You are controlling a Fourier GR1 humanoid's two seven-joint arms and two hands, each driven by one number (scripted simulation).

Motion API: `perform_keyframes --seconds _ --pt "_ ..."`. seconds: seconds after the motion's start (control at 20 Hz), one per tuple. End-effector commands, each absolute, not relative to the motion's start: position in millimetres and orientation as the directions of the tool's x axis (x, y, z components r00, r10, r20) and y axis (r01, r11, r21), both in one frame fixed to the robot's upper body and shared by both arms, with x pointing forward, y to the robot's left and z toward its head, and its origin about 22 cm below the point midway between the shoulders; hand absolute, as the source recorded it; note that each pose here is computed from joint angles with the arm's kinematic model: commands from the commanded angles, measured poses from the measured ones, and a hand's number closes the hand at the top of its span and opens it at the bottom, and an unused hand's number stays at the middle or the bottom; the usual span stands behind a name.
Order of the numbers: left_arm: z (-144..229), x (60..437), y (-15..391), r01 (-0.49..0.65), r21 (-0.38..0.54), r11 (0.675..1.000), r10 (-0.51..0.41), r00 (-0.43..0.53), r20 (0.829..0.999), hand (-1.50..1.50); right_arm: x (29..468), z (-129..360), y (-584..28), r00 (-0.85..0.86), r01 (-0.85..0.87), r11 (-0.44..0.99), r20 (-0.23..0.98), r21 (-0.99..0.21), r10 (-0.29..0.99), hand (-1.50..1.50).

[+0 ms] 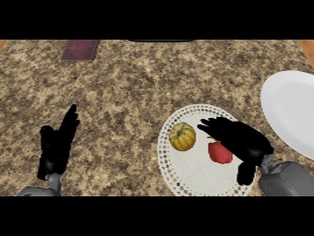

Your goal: Pick the bell pepper from the placemat and place it in the plate

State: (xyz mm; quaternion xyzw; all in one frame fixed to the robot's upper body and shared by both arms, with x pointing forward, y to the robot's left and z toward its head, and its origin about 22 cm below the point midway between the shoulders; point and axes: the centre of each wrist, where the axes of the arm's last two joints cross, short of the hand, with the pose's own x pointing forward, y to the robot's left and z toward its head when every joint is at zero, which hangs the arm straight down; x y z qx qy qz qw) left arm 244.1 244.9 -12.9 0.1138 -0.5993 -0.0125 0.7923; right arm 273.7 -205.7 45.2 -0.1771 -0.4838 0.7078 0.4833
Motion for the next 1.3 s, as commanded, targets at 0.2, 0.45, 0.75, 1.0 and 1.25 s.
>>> perform_keyframes --seconds 0.2,0.45,0.75,1.0,1.25 --pt "-5 249 239 -0.111 0.186 0.976 -0.146 0.296 0.944 0.00 284 37 -198 -0.540 -0.472 -0.137 0.163 -0.871 0.826 1.50" --pt "3 251 256 -0.109 0.211 0.971 -0.171 0.292 0.941 0.00 302 24 -225 -0.561 -0.397 -0.101 0.154 -0.912 0.813 1.50" --pt "-8 248 258 -0.122 0.215 0.969 -0.174 0.284 0.943 0.00 285 53 -221 -0.528 -0.232 -0.021 0.107 -0.973 0.843 1.50" --pt "-9 248 256 -0.125 0.182 0.975 -0.140 0.283 0.949 0.00 320 50 -240 0.003 -0.134 0.262 0.264 -0.956 0.965 1.50" --pt "-9 262 240 -0.115 0.183 0.976 -0.145 0.275 0.950 0.00 352 75 -245 0.304 0.096 0.337 0.350 -0.937 0.886 1.50"
